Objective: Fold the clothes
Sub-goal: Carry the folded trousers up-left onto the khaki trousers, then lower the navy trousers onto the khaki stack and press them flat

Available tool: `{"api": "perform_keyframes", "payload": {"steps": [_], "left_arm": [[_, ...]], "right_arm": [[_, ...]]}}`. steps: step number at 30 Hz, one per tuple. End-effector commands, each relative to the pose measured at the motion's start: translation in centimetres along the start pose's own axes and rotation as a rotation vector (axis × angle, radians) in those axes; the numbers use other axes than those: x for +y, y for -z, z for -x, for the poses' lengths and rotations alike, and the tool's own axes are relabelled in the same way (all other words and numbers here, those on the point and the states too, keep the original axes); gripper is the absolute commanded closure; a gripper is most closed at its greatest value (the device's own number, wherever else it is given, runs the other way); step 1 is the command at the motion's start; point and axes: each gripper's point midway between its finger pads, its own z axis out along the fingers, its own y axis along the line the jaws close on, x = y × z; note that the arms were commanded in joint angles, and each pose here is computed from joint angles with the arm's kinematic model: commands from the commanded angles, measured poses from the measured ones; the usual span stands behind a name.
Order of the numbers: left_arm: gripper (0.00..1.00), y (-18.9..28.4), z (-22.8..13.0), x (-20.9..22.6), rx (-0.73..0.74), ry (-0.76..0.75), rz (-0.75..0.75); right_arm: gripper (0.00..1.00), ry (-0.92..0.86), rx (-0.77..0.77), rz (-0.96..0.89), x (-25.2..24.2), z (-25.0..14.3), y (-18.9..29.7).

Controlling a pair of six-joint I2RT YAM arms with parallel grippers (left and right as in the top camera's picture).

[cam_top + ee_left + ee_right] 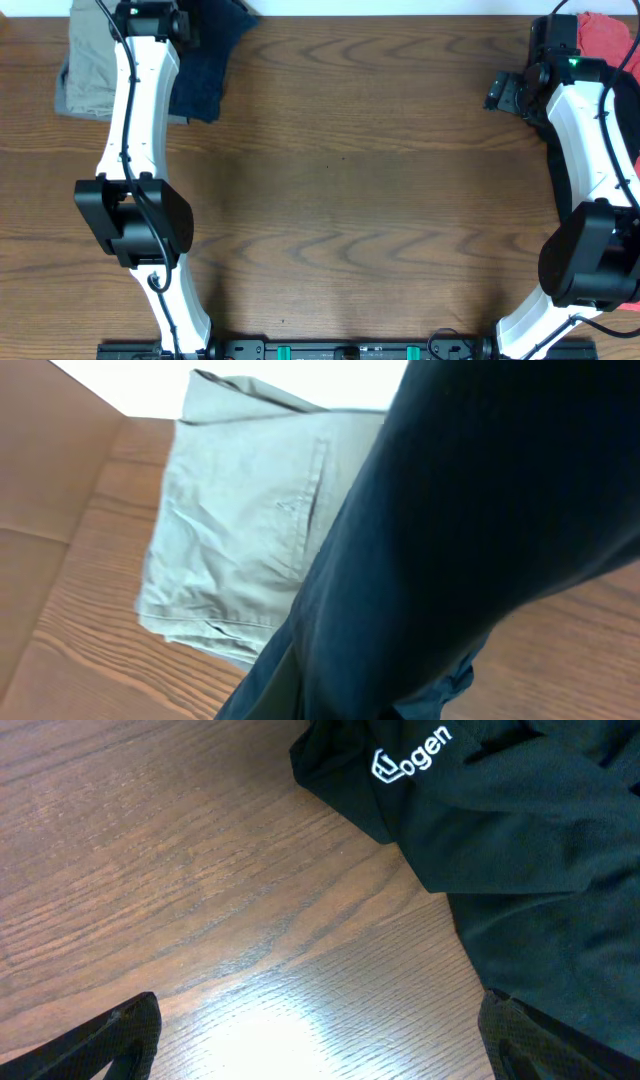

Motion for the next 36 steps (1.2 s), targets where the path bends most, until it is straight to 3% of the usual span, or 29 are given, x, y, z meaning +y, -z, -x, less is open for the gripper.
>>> {"api": "perform_keyframes", "payload": {"steps": [1,23,36], "left_arm": [[0.94,1.6,2.3,1.9,-0.065,0.020,0.059],[0.94,6.7,4.5,1.7,-0.162,0.061,0.029],[0.94,6.2,4.6,2.8,-0.165,0.149,0.038]], "right_arm": [[0.01,-0.014,-0.003,-0.010,-0.1,0.1,-0.1],[0.01,-0.013,-0.003,-0.009,0.0,0.1,-0.1],[0.01,-0.013,-0.003,-0.010,-0.1,0.1,-0.1]]}}
